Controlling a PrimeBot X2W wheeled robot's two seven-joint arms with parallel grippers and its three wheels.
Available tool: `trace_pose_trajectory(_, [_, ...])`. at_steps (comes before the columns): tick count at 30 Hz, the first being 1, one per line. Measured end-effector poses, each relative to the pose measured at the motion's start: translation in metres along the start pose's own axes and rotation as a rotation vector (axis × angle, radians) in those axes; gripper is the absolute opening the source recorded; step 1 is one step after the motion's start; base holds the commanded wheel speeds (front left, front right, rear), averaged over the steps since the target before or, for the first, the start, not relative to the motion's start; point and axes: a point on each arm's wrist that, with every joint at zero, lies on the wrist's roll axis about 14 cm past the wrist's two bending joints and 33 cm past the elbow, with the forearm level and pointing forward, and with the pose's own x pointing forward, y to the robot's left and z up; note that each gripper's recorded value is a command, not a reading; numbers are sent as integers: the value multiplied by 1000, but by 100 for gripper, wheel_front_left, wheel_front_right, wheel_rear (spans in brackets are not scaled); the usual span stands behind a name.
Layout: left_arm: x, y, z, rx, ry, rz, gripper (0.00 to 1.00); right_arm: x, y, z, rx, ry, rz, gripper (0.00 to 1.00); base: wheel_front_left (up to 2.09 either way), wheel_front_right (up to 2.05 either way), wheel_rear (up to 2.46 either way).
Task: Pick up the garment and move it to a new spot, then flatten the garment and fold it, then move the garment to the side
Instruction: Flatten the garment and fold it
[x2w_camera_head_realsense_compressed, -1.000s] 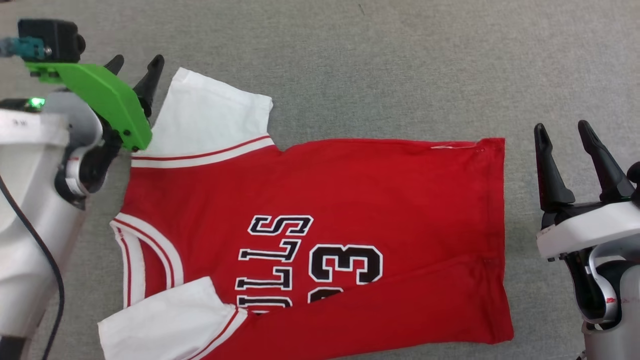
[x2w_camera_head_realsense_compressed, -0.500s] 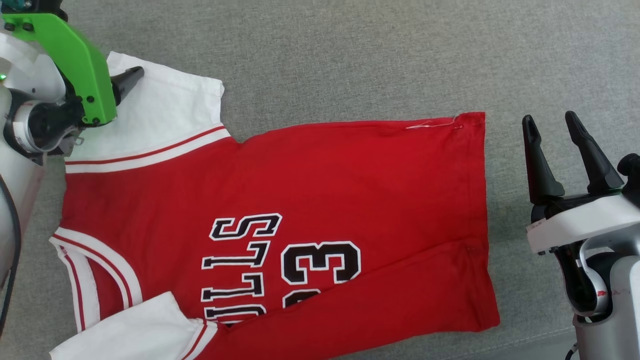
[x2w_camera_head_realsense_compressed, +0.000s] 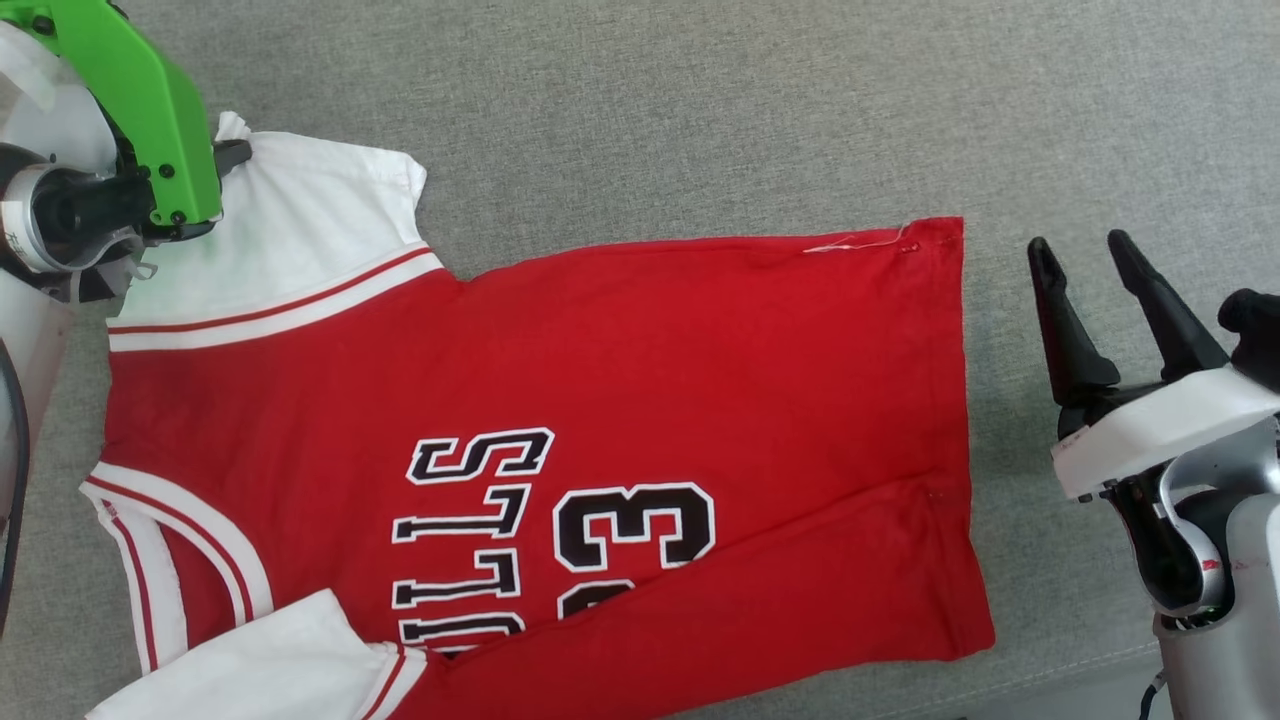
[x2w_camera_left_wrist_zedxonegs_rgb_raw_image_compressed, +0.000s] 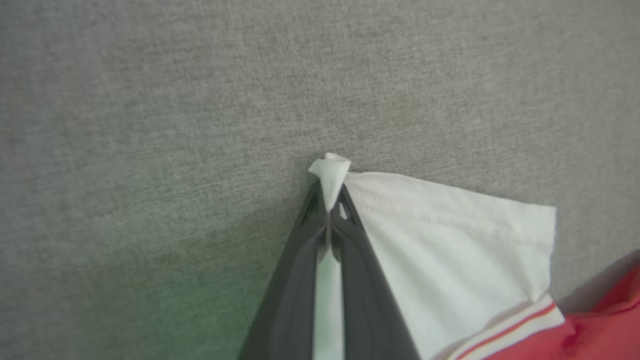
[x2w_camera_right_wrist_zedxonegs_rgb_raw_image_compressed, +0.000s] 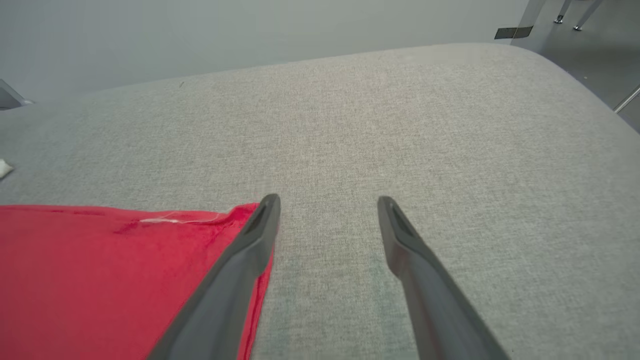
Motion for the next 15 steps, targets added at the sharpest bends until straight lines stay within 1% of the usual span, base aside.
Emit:
trace_pose_trajectory(7, [-12, -4, 9, 17, -63, 9, 0, 3, -3, -18, -12, 190, 73, 100, 0, 0, 0])
trace_pose_trajectory(13, [-29, -14, 15, 56, -126, -2, 0, 5, 14, -36, -29, 387, 177, 100, 0, 0, 0])
trace_pose_trajectory(15, [-37, -14, 18, 67, -152, 0, 0, 8, 22, -36, -41, 417, 212, 100, 0, 0, 0])
